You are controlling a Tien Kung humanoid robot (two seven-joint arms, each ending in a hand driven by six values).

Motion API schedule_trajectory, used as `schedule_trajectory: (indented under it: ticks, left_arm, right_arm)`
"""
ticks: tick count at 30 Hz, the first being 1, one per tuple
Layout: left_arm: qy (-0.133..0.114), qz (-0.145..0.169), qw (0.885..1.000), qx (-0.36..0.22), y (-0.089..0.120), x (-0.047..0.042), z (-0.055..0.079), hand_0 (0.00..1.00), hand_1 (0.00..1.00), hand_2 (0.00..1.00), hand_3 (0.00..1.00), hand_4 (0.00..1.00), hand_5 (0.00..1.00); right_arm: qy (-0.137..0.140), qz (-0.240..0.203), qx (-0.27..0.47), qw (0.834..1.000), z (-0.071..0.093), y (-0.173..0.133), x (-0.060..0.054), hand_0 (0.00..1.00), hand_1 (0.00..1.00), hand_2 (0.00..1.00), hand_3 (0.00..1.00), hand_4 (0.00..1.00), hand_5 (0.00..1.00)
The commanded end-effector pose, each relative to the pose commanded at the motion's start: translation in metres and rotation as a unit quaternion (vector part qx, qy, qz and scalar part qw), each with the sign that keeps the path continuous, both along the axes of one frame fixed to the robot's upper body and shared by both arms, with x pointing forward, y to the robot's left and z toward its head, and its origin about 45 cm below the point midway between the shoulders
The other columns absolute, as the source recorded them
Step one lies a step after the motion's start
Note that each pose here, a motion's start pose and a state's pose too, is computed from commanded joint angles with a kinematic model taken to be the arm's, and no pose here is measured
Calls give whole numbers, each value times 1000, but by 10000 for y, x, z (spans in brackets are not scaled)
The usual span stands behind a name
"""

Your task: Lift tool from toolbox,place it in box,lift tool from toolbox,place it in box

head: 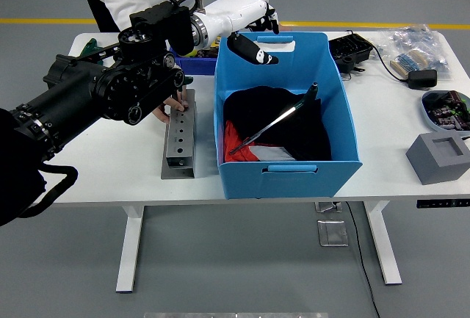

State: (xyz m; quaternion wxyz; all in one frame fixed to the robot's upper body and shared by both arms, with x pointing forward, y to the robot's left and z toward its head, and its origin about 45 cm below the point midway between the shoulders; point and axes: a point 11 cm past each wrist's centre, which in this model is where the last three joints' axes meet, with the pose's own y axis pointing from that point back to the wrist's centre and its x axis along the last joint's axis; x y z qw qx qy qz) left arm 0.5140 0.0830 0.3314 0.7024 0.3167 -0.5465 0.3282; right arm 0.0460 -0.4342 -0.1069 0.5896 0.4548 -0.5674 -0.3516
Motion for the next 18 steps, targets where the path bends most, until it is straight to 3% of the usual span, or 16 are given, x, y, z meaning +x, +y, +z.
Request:
schedule_trajectory:
  ticks: [4,7,9,10,11,16,17,18]
  left_arm:
    - [-14,-6,1000,-2,-54,-42,45,609,679,781,687,909,494]
    - [-34,-27,999,0,-173,-148,79,609,679,781,687,909,494]
    - [-50,-51,997,1,-299,-279,112,609,679,781,687,909,494]
    - [-53,-59,997,0,-337,-332,118,536,639,724,677,917,513]
    - [-59,-67,996,-3,-382,-391,137,536,639,724,677,917,513]
    - [-52,-87,995,-18,-447,-659,161,536,639,724,677,917,513]
    - [-54,-86,995,-19,-413,-691,156,421,588,676,656,918,506]
    - [-55,-82,995,-22,-364,-726,155,421,588,676,656,918,506]
  right_arm:
    - [1,-2,1,1000,-5,10,-15,710,697,766,635,884,699]
    - [2,-4,2,1000,-11,20,-34,710,697,766,635,884,699]
    - [3,-7,3,1000,-16,29,-46,710,697,766,635,884,699]
    - [3,-7,3,1000,-17,31,-53,710,695,766,633,883,698]
    - [3,-8,3,1000,-18,32,-56,710,695,766,633,883,698]
    - [1,-9,3,1000,-18,33,-50,710,695,766,633,883,698]
    - [0,-10,3,1000,-18,34,-49,710,695,765,633,882,698]
    - [0,-10,3,1000,-19,35,-50,710,695,765,633,882,698]
